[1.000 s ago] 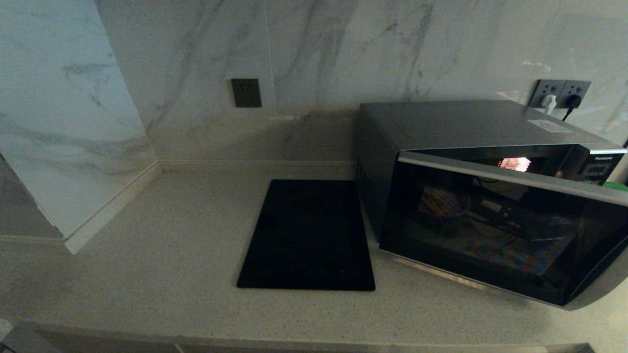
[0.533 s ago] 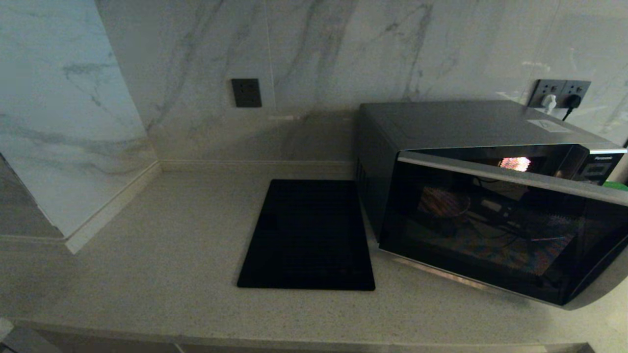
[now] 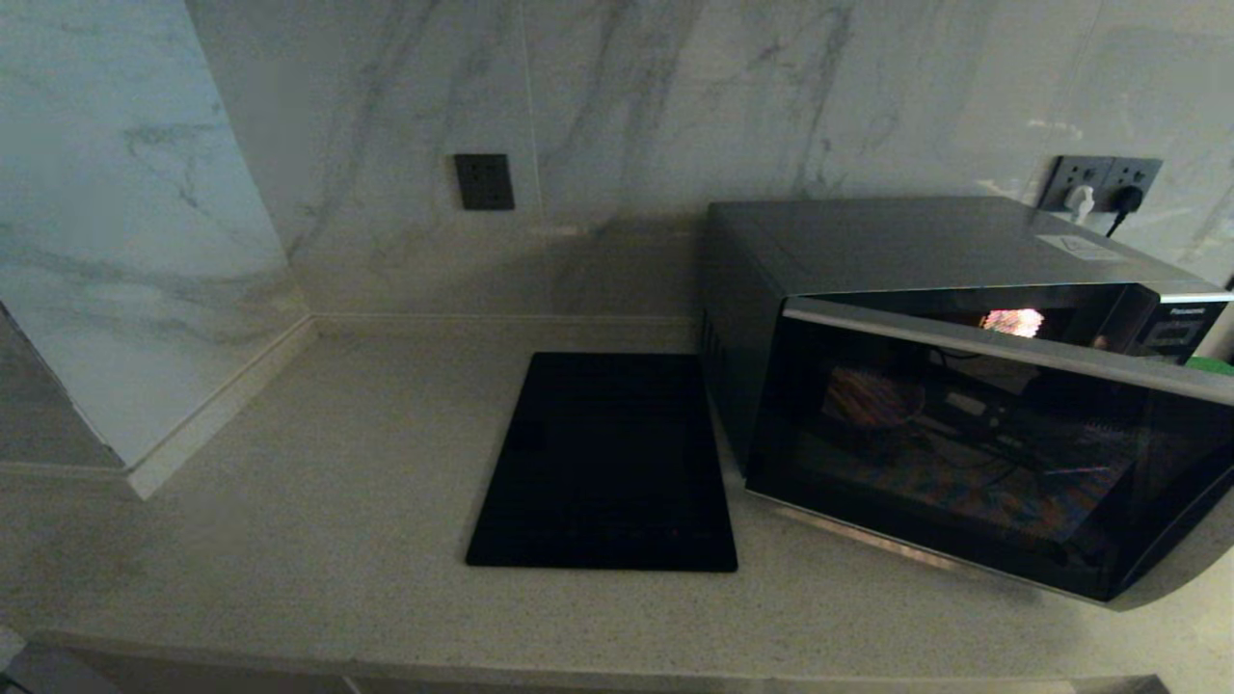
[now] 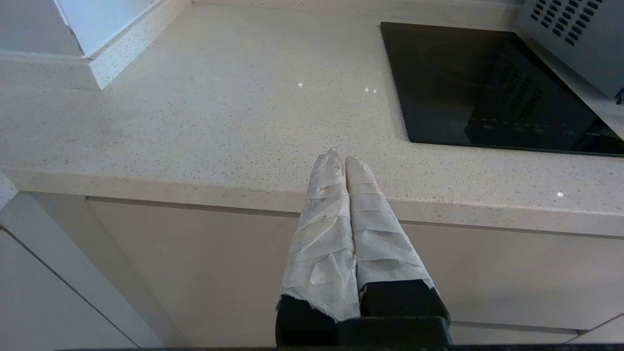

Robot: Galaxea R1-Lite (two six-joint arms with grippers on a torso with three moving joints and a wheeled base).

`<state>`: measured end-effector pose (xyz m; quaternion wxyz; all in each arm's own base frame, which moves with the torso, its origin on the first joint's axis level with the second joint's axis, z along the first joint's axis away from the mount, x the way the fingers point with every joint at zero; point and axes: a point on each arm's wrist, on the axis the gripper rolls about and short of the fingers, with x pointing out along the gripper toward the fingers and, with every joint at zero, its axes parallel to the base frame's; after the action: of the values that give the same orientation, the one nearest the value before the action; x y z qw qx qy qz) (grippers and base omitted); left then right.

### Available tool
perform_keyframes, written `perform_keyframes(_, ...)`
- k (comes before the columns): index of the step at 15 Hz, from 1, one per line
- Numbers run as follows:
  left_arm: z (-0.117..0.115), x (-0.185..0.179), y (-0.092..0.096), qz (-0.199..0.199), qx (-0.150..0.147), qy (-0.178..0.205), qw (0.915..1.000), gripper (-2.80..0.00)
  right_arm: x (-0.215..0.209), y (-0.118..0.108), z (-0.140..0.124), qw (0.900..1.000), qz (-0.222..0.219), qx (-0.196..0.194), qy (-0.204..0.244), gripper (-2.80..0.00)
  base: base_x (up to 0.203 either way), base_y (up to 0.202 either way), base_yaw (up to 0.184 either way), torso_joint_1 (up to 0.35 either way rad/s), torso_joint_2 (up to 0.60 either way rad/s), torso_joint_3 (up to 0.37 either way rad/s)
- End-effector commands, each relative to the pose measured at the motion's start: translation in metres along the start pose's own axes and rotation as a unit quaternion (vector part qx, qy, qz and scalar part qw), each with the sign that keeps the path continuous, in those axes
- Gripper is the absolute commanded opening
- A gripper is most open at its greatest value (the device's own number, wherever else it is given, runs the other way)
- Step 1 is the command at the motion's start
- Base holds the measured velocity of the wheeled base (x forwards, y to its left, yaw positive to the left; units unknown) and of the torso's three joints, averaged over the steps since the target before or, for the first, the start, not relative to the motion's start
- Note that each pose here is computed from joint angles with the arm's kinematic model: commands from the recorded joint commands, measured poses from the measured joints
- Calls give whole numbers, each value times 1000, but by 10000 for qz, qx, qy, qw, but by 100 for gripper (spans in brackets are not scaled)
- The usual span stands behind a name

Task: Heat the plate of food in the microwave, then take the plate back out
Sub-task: Open the microwave oven

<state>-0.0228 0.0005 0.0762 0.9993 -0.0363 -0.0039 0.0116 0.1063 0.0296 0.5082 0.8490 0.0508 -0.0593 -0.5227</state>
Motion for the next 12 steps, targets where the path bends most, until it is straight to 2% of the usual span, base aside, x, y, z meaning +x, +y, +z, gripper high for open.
perform_keyframes(1,0,0,0,6,-5,0,10000,-280,-4,34,-29,9987,129,-491,48,-280,0,0,0,0,0,0)
perform_keyframes(3,0,0,0,5,-5,-4,10000,-280,1,43,-53,9940,-60,-1092,31,-280,0,0,0,0,0,0)
perform_keyframes(5,0,0,0,6,-5,4,10000,-280,12,45,-81,9805,-386,-1925,53,-280,0,0,0,0,0,0)
perform_keyframes(9,0,0,0,6,-5,4,10000,-280,26,52,-117,9587,-750,-2738,139,-280,0,0,0,0,0,0)
perform_keyframes(10,0,0,0,5,-5,-3,10000,-280,36,56,-133,9442,-956,-3144,213,-280,0,0,0,0,0,0)
perform_keyframes(11,0,0,0,6,-5,1,10000,-280,48,58,-152,9222,-1201,-3660,334,-280,0,0,0,0,0,0)
perform_keyframes(12,0,0,0,6,-5,1,10000,-280,58,59,-165,8954,-1391,-4203,481,-280,0,0,0,0,0,0)
